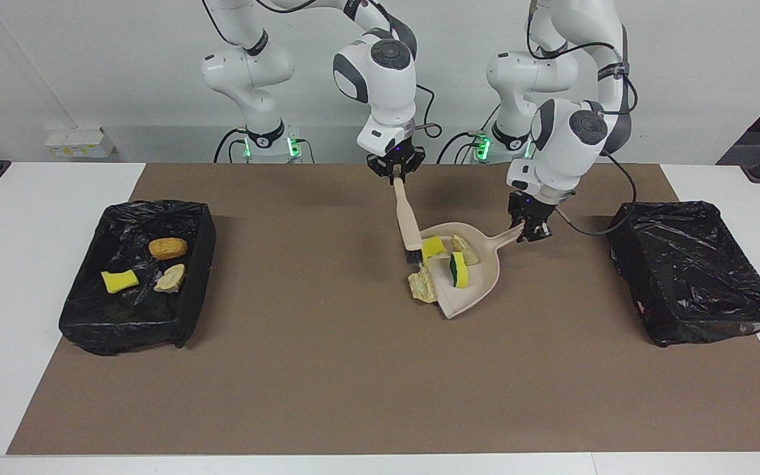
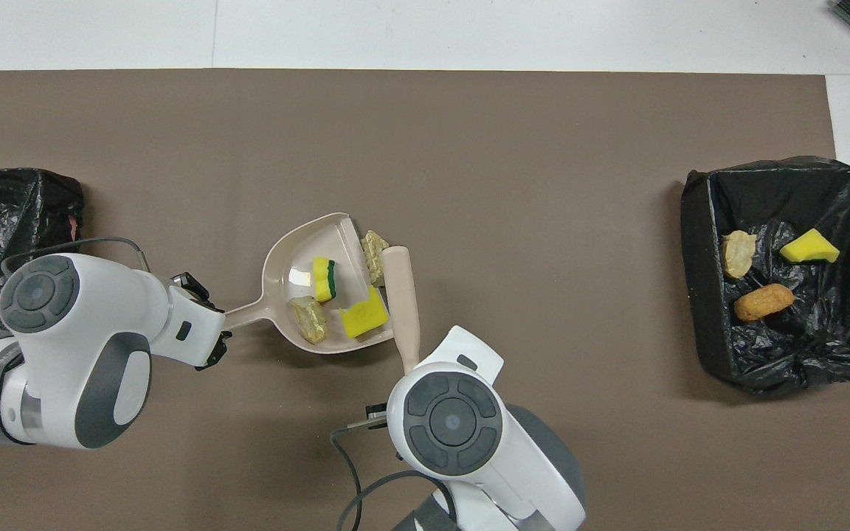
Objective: Sweep and dump trash in bin
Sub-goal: 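Brush the last pieces into the dustpan with the right gripper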
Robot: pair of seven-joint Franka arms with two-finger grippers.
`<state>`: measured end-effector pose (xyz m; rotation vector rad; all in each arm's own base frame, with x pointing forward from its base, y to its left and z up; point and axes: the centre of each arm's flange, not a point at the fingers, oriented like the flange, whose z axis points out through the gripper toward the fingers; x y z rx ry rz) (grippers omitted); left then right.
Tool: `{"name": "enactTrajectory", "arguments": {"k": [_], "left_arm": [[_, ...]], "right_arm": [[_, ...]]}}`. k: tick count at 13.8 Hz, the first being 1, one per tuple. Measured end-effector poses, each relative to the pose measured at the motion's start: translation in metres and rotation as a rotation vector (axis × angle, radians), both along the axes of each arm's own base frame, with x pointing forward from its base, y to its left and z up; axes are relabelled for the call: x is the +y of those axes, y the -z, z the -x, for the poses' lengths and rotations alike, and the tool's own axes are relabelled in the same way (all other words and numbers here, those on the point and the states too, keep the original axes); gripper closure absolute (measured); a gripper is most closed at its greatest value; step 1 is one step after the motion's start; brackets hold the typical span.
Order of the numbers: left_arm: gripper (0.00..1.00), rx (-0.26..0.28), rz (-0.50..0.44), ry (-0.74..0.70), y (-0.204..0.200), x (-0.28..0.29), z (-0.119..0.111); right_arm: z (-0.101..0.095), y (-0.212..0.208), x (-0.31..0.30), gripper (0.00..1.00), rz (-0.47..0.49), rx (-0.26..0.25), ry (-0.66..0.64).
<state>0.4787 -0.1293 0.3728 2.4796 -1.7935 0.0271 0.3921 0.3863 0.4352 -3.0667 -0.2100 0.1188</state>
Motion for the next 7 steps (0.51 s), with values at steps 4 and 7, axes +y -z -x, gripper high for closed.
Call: {"name": "enactTrajectory", "arguments": {"k": [4,7], "left_arm": [[0.67,-0.005,-0.016,0.03,0.0,-0.003,0.001],[0.67,-0.003,-0.017,0.031,0.001,-0.002,0.001]], "right_arm": [[-0.047,0.026,-0.059,0.74,0.003,0.031,-0.095],[-0.095,0.064,-0.057,0.74,0.062,0.02,-0.184]]}}
